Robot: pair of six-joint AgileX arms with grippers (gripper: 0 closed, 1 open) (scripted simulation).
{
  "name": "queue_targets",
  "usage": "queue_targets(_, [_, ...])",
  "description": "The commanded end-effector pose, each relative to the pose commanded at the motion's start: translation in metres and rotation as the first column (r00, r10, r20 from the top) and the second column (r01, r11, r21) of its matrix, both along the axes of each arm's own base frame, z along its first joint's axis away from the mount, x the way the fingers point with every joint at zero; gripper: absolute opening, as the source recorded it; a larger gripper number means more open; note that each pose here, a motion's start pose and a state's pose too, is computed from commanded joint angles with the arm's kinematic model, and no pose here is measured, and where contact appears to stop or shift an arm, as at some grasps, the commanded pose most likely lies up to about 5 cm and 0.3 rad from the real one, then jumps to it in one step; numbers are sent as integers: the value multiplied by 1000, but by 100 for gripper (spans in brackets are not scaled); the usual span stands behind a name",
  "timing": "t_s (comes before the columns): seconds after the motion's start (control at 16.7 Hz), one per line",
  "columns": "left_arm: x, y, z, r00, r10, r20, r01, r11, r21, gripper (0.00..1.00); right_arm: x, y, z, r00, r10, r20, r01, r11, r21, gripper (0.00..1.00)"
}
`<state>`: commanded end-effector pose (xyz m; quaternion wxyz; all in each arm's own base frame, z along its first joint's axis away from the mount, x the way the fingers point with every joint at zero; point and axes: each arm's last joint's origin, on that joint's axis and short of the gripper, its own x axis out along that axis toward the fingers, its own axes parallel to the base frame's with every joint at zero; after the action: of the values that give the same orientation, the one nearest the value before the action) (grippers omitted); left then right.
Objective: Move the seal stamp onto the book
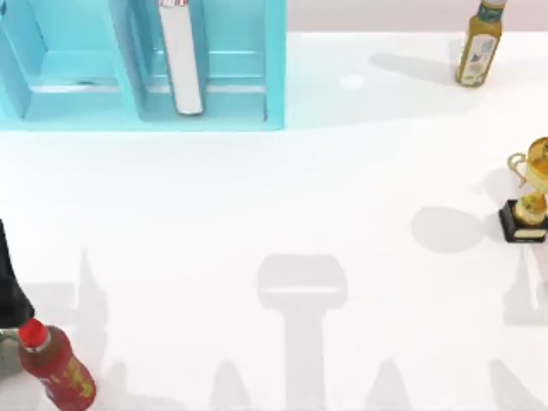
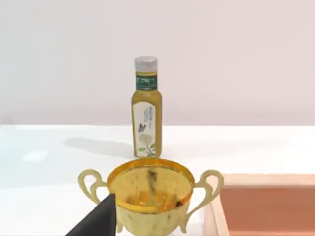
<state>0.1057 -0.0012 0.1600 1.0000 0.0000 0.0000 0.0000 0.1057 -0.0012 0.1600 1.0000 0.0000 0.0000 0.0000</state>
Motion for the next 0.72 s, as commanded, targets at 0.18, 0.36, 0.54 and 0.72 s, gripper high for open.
queue_targets(0.18, [0, 0, 3, 1000, 2, 9, -2, 1000, -1, 100, 0, 0, 0, 1000, 0, 0, 0, 1000, 0, 100])
queue_targets(0.36, [2, -2, 32, 996, 18, 86, -17, 1000, -14, 100, 0, 0, 0, 1000, 0, 0, 0, 1000, 0, 100])
queue_targets(0.54, [13, -6, 76, 978, 39, 203, -30, 998, -47, 100, 0, 0, 0, 1000, 0, 0, 0, 1000, 0, 100])
queue_targets(0.72, [44, -15, 119, 952, 59, 299, -32, 995, -95, 100, 0, 0, 0, 1000, 0, 0, 0, 1000, 0, 100])
